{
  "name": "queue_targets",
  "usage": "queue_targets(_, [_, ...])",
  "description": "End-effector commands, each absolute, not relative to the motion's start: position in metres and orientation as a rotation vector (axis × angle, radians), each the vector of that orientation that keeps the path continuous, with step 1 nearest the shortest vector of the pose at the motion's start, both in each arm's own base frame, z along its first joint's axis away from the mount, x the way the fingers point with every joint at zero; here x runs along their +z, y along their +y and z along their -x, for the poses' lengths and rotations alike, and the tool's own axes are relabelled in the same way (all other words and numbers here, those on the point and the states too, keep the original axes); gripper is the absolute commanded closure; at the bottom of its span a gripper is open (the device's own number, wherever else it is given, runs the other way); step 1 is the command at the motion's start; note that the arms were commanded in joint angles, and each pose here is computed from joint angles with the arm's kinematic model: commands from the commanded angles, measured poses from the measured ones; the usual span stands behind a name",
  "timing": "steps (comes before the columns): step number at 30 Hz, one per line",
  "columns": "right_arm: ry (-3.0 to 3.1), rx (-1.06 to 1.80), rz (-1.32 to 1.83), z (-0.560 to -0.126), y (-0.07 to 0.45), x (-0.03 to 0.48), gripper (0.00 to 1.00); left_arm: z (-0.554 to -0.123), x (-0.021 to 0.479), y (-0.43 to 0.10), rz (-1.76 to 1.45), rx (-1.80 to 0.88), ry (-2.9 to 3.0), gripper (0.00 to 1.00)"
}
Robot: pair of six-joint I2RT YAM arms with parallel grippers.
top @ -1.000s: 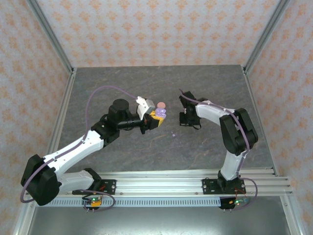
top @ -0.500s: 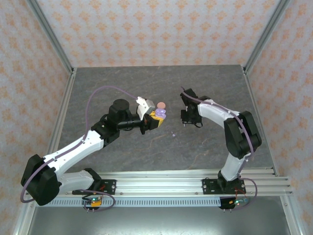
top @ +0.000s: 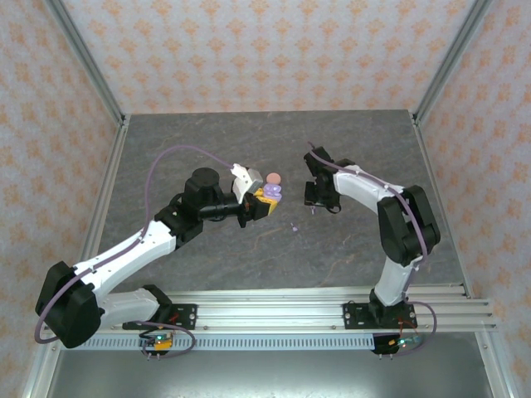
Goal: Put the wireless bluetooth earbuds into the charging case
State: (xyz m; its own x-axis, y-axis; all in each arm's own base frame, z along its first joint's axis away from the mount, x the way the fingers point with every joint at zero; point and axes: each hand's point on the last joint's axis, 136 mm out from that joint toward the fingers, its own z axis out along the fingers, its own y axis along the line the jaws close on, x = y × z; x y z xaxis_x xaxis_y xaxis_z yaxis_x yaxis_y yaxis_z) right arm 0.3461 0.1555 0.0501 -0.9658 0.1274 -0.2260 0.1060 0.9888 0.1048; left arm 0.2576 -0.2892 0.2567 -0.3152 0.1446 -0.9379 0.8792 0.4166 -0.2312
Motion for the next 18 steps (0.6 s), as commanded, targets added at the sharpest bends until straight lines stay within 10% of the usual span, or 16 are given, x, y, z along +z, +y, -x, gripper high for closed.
queue_targets(1, [2.902,0.079,-0.252,-0.351,0.153,0.048,0.59,-0.257,0.262,-0.291,-0.885,-0.982,1.725,0.87])
queue_targets(18, [2.948,0.037,-0.237,-0.353,0.158,0.031,0.67,-0.258,0.261,-0.292,-0.883,-0.984,1.731,0.87])
